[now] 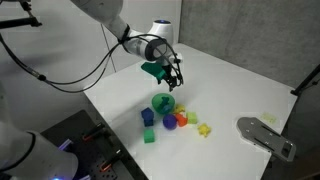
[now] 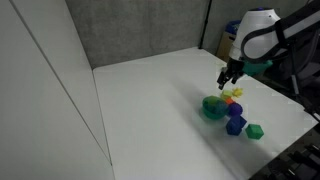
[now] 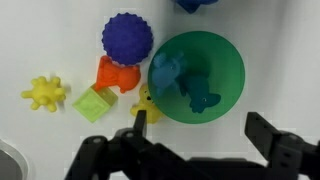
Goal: Pick up the dark blue toy from the green bowl and put it on the table
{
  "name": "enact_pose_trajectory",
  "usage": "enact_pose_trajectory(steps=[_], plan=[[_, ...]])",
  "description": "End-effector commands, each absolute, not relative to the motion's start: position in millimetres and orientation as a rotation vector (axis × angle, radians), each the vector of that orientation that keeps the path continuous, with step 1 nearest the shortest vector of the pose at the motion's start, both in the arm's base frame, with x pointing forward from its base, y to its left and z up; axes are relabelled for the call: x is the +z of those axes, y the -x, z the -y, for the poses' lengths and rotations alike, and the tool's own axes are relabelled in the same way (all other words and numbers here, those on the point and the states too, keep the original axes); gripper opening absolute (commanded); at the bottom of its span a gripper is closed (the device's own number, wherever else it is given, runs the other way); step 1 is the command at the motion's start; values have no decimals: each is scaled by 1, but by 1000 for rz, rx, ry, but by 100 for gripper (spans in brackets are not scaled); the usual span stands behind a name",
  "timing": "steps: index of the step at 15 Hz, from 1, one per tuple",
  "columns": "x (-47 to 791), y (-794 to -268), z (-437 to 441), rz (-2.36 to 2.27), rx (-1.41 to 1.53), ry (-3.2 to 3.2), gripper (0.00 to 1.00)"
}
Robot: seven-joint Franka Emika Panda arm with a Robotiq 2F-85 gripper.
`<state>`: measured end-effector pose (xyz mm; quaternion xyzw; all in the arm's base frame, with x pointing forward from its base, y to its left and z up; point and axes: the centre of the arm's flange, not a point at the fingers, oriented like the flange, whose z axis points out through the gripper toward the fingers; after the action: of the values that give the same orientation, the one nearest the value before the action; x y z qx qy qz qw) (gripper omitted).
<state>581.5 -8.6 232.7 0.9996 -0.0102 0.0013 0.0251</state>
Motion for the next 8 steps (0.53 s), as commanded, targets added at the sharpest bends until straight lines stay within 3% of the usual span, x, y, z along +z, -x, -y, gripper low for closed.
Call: enact_pose_trajectory(steps=[1, 8], plan=[[231, -583, 9, 25, 3, -3091, 100], [201, -594, 2, -48, -5, -3097, 100]])
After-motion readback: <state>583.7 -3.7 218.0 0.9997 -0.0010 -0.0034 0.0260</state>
